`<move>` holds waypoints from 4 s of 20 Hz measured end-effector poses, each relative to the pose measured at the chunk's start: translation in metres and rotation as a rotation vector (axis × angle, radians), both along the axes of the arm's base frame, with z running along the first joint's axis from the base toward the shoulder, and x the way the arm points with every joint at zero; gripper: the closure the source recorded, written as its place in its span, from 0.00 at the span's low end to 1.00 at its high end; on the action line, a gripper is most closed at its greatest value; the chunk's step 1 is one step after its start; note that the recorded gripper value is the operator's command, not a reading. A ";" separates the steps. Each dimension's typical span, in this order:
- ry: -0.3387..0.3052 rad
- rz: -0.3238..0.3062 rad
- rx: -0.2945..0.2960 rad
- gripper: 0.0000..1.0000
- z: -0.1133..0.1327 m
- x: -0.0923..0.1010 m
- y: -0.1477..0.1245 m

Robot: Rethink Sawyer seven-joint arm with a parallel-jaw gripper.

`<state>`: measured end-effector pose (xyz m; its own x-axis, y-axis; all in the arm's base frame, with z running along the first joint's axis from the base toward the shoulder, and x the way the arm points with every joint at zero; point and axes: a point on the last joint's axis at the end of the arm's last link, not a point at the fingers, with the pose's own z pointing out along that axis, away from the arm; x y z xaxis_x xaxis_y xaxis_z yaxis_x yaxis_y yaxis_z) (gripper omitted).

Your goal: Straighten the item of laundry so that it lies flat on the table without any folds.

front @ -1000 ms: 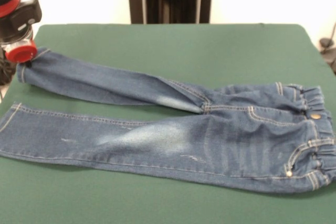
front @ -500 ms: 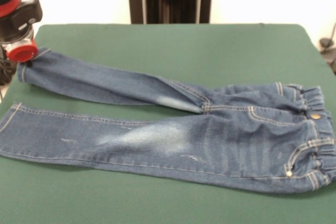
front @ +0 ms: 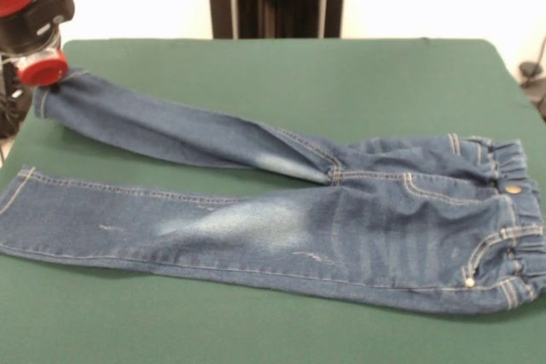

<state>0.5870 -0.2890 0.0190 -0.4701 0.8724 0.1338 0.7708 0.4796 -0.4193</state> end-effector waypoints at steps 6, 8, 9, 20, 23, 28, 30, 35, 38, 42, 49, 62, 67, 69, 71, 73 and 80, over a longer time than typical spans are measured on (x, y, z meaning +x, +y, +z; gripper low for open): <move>0.072 -0.015 0.006 1.00 0.020 -0.014 0.004; 0.094 -0.022 0.008 1.00 0.026 -0.017 0.004; 0.104 -0.025 0.009 1.00 0.028 -0.018 0.004; 0.143 -0.043 0.024 1.00 0.035 -0.025 0.006; 0.165 -0.057 0.033 1.00 0.036 -0.028 0.007; 0.221 -0.083 0.050 1.00 0.038 -0.036 0.007; 0.262 -0.097 0.060 1.00 0.040 -0.041 0.007; 0.327 -0.115 0.080 1.00 0.037 -0.047 0.009; 0.365 -0.126 0.095 1.00 0.034 -0.053 0.010; 0.382 -0.133 0.104 1.00 0.029 -0.058 0.009; 0.378 -0.171 0.124 1.00 0.029 -0.064 -0.002; 0.510 -0.244 0.124 1.00 0.044 -0.095 -0.018; 0.564 -0.262 0.152 1.00 0.040 -0.101 -0.013; 0.577 -0.268 0.166 1.00 0.034 -0.104 -0.011; 0.583 -0.273 0.174 1.00 0.030 -0.105 -0.009; 0.586 -0.280 0.184 1.00 0.027 -0.106 -0.008; 0.615 -0.318 0.238 1.00 0.006 -0.117 -0.005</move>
